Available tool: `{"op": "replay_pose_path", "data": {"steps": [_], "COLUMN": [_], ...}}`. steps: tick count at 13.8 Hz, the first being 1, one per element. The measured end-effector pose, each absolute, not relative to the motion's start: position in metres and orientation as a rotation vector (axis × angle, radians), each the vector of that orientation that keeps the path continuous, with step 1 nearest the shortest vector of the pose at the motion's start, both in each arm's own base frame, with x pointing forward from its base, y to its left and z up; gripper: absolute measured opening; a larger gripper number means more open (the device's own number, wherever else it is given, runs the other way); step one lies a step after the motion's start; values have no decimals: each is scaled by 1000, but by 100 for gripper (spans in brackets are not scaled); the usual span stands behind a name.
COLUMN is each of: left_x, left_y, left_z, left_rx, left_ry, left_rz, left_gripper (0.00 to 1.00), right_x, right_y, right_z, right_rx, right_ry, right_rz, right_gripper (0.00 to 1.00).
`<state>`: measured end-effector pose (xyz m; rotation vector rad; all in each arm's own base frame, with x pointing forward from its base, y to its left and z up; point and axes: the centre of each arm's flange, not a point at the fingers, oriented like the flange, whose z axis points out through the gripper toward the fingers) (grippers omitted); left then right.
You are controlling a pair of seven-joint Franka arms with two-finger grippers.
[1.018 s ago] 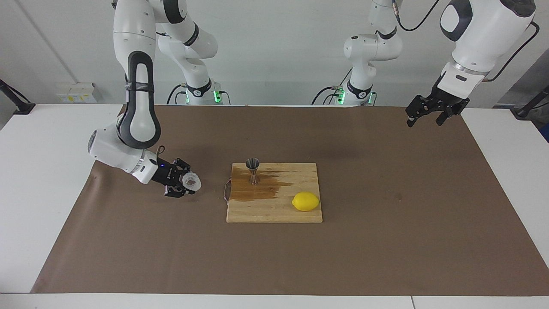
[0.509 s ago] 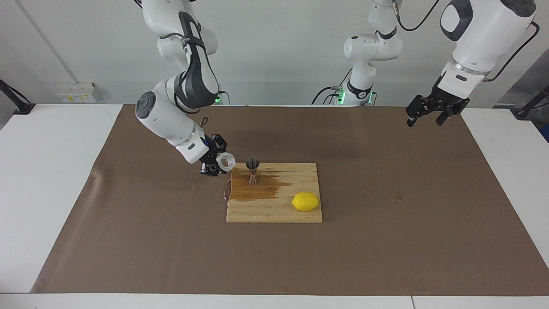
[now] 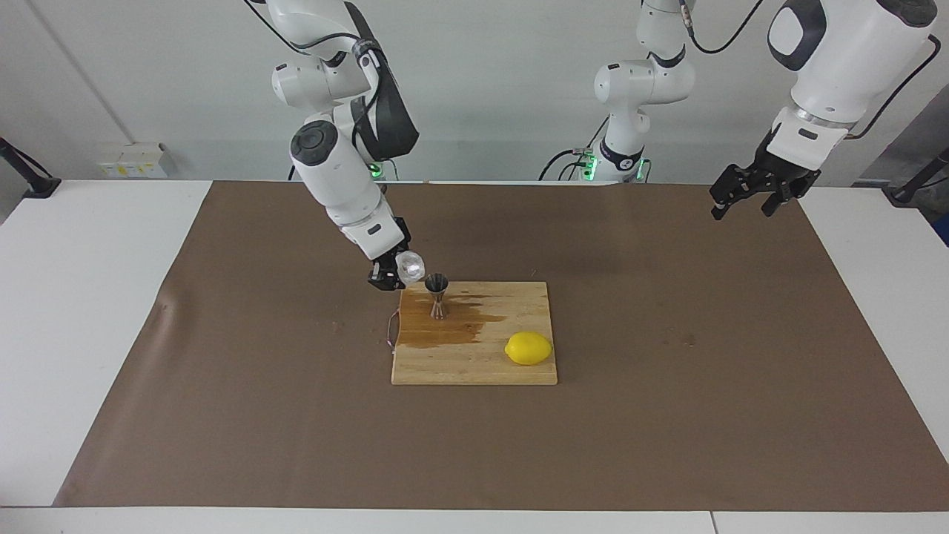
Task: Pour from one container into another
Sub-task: 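Lift the white cup and carry it above the metal cup, then tilt the white cup over the metal cup with the right gripper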
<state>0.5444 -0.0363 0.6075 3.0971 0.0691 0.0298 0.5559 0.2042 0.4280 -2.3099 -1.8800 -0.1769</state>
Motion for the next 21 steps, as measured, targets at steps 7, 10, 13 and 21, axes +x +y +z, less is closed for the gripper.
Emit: {"op": "replay_pose_path", "data": {"steps": [7,10,13,21], "left_x": [546,543,540,526], "left_y": [-33,-29,-30,-31], "left_z": [606,614,619,635], "left_rx": [3097,3096,3096,3100], "left_ry": [75,86,85,78], "left_rz": [-24,-1,12,-10], "left_gripper": [100,100,100,100], "right_x": [550,550,546,544], "right_y": [219,219,228,230], "right_z": [428,428,428,429], "right_rx": [-2347,-2355,-2350,-2362], "right_ry": [-2012,-2054,-2077,-2083], "right_rz": [-113,-94,-88,-78], "right_gripper": [52,52,52,52]}}
